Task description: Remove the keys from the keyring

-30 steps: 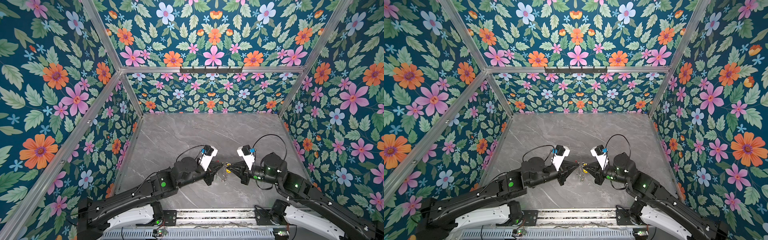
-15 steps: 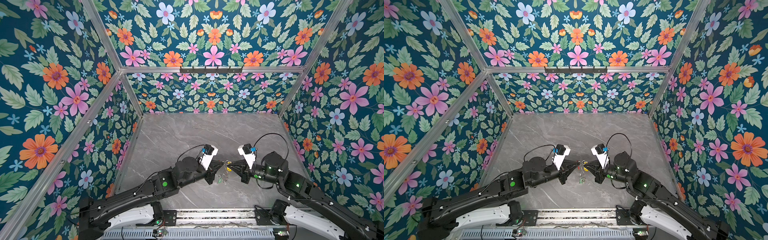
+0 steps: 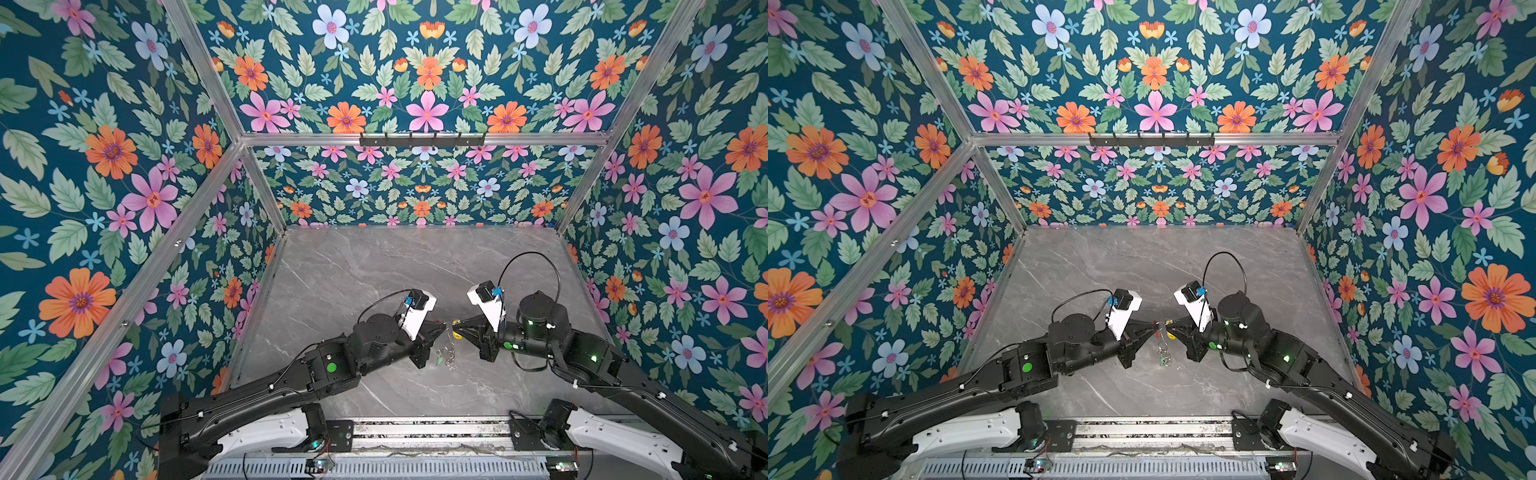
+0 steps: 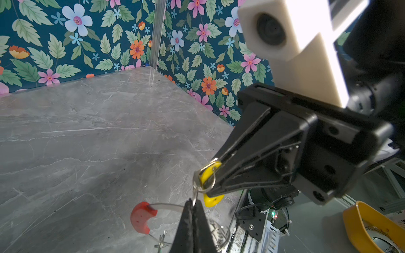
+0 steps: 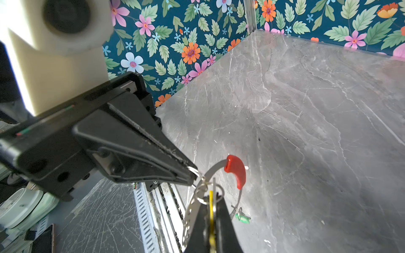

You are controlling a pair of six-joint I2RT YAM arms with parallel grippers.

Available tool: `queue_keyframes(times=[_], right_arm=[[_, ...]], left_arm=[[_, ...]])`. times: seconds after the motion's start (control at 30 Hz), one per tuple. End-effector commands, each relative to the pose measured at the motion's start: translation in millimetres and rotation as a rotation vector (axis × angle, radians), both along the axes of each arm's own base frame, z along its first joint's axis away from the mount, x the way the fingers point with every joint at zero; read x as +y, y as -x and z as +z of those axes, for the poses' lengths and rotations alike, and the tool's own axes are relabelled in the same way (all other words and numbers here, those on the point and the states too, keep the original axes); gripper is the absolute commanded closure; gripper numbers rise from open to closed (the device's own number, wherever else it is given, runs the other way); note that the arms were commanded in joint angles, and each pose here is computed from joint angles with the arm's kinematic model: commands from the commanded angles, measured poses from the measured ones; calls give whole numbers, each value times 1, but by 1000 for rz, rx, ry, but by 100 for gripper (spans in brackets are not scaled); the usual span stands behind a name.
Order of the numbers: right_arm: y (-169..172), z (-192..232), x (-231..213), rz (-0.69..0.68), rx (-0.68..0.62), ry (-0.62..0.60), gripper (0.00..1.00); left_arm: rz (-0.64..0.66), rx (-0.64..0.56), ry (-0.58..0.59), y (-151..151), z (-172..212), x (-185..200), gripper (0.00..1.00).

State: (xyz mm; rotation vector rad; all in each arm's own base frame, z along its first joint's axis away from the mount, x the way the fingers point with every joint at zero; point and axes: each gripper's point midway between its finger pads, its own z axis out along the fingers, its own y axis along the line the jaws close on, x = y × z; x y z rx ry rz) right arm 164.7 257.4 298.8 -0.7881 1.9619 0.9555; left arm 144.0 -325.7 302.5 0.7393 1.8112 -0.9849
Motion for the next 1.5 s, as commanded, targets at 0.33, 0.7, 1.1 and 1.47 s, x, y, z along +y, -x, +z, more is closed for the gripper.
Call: queue_keyframes(times=[0.33,0.7,1.1,1.47], right_arm=[[4,16,1,83,-27,137,100],[7,31,3,140,-123,229,100],[23,50,15,242,-246,305,100],[27,55,22,259,-285,395,100]], left_arm=[[-68,-3,-51,11,-23,1,100],[-212,-54,34,35,-13,-2,100],[-286,-77,65,46,-7,-7,100],[-318,-111,96,51,-1,-9,100]])
